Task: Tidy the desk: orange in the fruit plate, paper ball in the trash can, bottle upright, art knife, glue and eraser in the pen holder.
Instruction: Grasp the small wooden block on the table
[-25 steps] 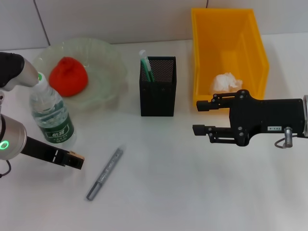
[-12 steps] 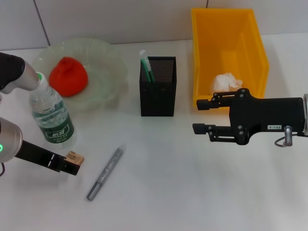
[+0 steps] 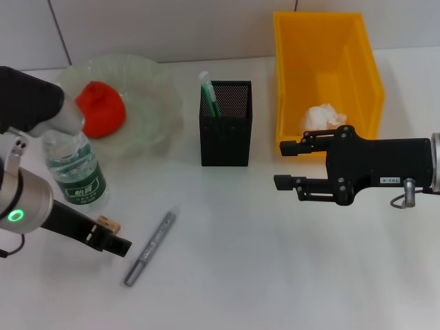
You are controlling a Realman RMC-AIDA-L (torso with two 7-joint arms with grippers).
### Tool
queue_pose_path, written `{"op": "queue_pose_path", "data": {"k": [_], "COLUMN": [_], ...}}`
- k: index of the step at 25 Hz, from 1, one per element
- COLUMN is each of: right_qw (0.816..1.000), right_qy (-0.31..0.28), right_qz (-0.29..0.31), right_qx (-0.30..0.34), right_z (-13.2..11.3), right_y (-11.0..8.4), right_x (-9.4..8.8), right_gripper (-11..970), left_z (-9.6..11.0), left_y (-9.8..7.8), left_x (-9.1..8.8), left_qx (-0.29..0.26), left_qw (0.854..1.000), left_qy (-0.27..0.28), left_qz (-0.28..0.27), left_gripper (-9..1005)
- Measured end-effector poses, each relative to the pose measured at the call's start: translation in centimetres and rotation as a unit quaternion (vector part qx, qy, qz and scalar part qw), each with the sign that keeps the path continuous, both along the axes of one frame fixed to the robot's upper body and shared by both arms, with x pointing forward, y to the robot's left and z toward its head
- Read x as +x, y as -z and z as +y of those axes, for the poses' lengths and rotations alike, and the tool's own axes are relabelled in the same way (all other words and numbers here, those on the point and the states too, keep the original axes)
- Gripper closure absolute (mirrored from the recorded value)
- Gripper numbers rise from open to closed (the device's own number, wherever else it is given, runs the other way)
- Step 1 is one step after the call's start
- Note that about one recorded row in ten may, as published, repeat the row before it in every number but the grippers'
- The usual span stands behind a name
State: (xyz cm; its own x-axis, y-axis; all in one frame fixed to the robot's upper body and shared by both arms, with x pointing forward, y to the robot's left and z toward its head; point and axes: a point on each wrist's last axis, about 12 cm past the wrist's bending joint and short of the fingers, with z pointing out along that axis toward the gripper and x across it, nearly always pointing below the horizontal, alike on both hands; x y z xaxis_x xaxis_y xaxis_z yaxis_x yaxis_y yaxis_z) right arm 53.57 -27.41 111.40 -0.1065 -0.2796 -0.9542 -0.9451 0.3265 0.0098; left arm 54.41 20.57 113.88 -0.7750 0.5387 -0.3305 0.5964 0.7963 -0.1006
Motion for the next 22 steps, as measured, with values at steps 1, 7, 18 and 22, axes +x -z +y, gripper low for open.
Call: {"op": "queue_pose_path", "data": {"k": [1, 7, 18, 22], "right_qw": [1.0, 1.0, 1.0, 1.0], "right_qy": [0.0, 0.0, 0.001, 0.0], "right_qz": [0.0, -0.001, -0.002, -0.002], "right_qx": [0.0, -0.003, -0.004, -0.004], "right_z": [0.02, 0.1, 0.13, 0.17], "right_y": [-0.01, -0.02, -0.02, -0.06], "right_x": [0.02, 0.16, 0.19, 0.24], "right_gripper": [386, 386, 386, 386], "left_z": [0.0, -0.72, -0.89, -0.97], "left_y": [0.0, 0.13, 0.05, 0.06], "left_x": [0.0, -0.06, 0.26, 0.32], "left_qx": [0.0, 0.008, 0.006, 0.006], "left_qw": [1.0, 1.0, 0.999, 0.999], "left_qy": [0.0, 0.024, 0.029, 0.032], "left_qz": [0.0, -0.009, -0.019, -0.02], "left_gripper": [153, 152, 152, 152]}}
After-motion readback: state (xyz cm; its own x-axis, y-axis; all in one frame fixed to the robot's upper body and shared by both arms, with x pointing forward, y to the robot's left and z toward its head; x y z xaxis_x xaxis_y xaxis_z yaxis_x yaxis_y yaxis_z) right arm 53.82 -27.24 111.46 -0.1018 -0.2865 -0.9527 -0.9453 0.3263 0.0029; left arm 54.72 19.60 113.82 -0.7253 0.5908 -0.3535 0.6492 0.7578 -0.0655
